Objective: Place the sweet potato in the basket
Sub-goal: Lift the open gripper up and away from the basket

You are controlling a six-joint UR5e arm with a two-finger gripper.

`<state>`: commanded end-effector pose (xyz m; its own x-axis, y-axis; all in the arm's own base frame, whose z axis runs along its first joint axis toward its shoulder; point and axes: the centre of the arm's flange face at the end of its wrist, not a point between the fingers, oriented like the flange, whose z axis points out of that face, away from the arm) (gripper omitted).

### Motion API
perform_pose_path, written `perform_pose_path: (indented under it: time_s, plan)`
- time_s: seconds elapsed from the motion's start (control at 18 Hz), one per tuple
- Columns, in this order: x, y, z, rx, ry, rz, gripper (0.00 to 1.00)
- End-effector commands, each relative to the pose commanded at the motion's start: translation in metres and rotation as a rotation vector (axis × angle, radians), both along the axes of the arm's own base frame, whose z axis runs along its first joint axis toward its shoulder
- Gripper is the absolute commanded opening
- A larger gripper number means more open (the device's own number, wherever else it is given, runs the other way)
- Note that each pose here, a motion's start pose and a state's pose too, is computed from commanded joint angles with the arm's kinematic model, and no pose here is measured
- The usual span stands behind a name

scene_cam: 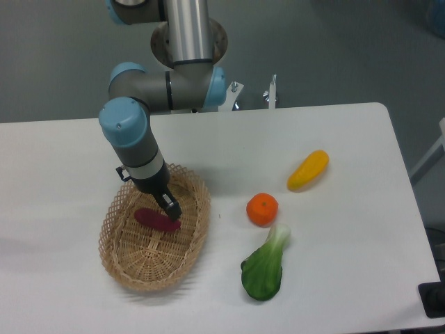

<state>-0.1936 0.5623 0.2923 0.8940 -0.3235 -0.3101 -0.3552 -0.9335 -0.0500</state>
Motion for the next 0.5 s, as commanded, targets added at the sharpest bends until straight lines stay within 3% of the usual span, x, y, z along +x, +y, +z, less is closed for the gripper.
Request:
perform_pose_path:
  time_s: [0.22,0.39,0.5]
  plan:
    - [-0.067,0.006,0.072,0.133,0.074,0.105,1.0]
    - [-0.127,-0.013,0.109,0.175,0.119,0.185,1.0]
    - [-0.151,-0.023,0.127,0.167,0.146,0.175,1.0]
